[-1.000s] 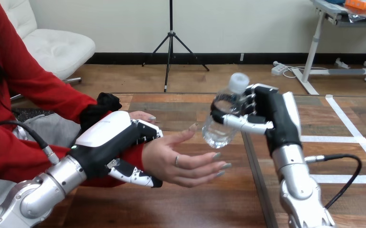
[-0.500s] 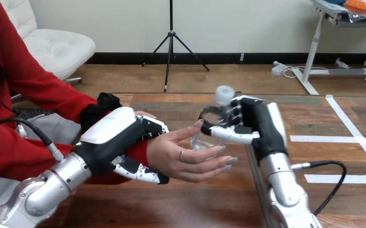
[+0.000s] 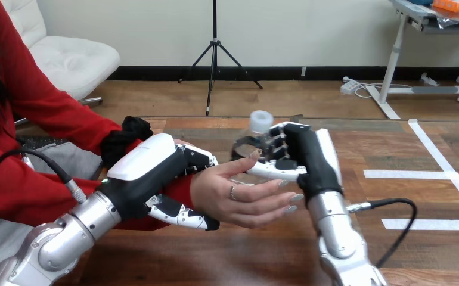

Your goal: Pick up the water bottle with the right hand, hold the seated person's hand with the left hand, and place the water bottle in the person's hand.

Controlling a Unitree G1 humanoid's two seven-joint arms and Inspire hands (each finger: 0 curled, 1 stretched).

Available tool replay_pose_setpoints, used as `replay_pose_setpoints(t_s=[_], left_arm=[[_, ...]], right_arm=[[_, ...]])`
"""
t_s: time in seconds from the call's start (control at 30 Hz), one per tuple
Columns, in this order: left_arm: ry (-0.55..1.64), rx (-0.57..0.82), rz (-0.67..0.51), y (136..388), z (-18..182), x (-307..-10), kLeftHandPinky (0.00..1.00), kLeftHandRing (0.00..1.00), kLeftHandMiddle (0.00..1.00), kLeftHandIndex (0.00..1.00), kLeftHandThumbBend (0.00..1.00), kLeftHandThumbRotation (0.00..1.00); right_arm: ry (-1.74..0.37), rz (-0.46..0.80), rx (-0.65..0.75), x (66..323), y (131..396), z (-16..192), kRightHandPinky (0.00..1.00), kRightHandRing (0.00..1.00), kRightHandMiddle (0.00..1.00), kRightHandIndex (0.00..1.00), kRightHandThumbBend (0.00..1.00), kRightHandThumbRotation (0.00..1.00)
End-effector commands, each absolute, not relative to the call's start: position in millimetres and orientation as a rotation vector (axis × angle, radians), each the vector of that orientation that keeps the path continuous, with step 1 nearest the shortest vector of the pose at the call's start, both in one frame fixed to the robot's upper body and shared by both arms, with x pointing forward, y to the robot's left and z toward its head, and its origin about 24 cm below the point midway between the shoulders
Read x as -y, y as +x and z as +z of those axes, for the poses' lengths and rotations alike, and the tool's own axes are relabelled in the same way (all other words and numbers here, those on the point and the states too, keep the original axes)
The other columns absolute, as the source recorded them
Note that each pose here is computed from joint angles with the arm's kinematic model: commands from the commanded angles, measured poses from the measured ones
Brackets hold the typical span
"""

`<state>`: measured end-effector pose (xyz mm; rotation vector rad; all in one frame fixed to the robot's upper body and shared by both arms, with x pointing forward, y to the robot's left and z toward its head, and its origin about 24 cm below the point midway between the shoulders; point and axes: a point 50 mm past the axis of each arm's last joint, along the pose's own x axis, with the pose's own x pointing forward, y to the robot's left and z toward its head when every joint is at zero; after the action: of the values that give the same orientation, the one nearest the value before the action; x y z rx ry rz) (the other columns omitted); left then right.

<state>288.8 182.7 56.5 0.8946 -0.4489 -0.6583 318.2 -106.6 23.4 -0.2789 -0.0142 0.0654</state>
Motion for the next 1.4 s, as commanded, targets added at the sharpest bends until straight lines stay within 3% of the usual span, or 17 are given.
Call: replay_pose_setpoints(t_s=[0.0,0.83,1.37], left_arm=[[0.814,0.736,-0.622,307,110,-147,0.28,0.36,0.46,0.50,0.67,0.20],[0.825,0.707,-0.649,309,102,-143,0.30,0.37,0.46,0.49,0.67,0.20],[0.818,0.692,-0.655,308,97,-143,0.30,0.37,0.47,0.49,0.67,0.21]], right_arm=[[-0.261,0.060,0.155,90,326,58,0.28,0.33,0.40,0.44,0.85,0.00],[-0.329,0.090,0.118,63,309,57,0.35,0.39,0.43,0.44,0.85,0.00],[-0.397,0.103,0.098,68,293,57,0.32,0.37,0.42,0.42,0.84,0.00]])
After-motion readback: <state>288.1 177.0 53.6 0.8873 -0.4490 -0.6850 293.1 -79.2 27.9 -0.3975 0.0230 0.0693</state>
